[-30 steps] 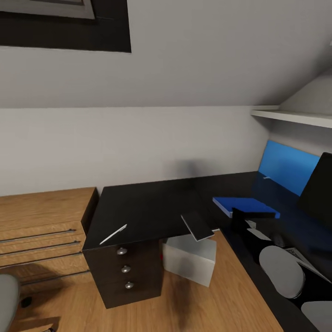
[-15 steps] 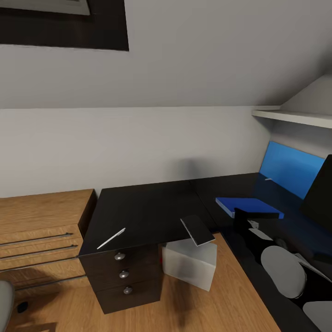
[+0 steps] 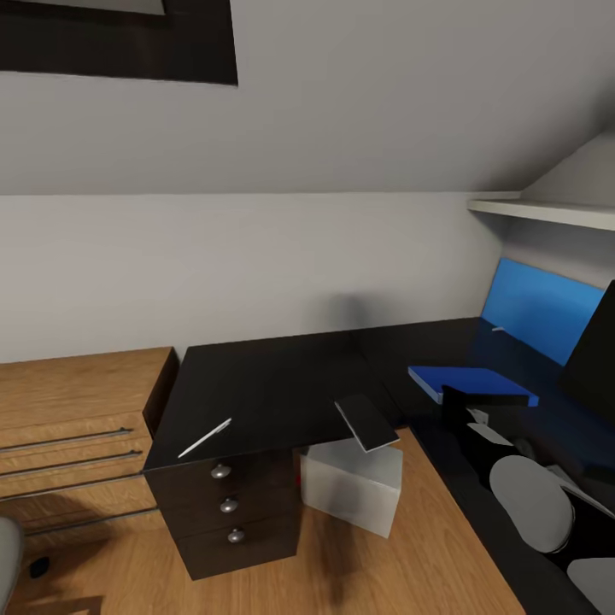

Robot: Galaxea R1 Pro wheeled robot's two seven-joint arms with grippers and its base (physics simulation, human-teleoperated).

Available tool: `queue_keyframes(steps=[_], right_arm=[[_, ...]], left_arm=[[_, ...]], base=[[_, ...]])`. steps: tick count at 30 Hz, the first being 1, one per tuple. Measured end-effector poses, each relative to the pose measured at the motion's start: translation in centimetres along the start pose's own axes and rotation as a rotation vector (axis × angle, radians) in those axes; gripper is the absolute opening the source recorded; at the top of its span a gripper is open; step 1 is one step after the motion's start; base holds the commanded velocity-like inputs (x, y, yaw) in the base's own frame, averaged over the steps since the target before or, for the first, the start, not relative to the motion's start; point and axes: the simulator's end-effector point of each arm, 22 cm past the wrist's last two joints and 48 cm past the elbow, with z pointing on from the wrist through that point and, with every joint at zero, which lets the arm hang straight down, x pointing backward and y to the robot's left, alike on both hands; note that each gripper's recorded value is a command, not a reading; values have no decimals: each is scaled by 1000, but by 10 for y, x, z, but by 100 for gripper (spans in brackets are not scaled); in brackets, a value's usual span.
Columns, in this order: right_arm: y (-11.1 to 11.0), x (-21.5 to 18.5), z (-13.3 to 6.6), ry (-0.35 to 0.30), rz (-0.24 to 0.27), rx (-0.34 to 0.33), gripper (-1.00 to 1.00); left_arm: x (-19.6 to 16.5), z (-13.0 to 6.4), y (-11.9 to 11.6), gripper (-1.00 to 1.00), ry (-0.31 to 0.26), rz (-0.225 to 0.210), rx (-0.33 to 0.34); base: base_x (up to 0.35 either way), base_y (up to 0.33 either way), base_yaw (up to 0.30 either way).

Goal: In the bedroom, organize the workspace by keeping the computer under the desk, ensuring the monitor is on the desk, placing the keyboard on the desk next to the monitor, placing the mouse on the desk next to the keyboard, moving the folder from the swivel chair onto the desk next to the mouse, stacking the notebook on top of the folder with the pen on top of the notebook, and positioning the swivel chair next to the desk.

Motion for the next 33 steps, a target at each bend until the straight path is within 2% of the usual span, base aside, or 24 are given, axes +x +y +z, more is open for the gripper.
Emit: queue_keyframes(steps=[10, 19, 28, 33], right_arm=[[-17, 1, 6, 2, 1, 10, -100], [-32, 3, 11, 5, 1, 19, -100], [-32, 3, 11, 4, 1, 20, -100], [-32, 3, 10, 5, 1, 20, -100]], left_arm=[[12, 10, -2, 100, 0, 1, 3], [25, 15, -17, 100, 6, -12, 17], [25, 15, -16, 100, 6, -11, 17], [25, 15, -16, 100, 5, -10, 18]], base=[[0, 0, 0], [0, 0, 0], [8, 0, 0], [202, 0, 0]])
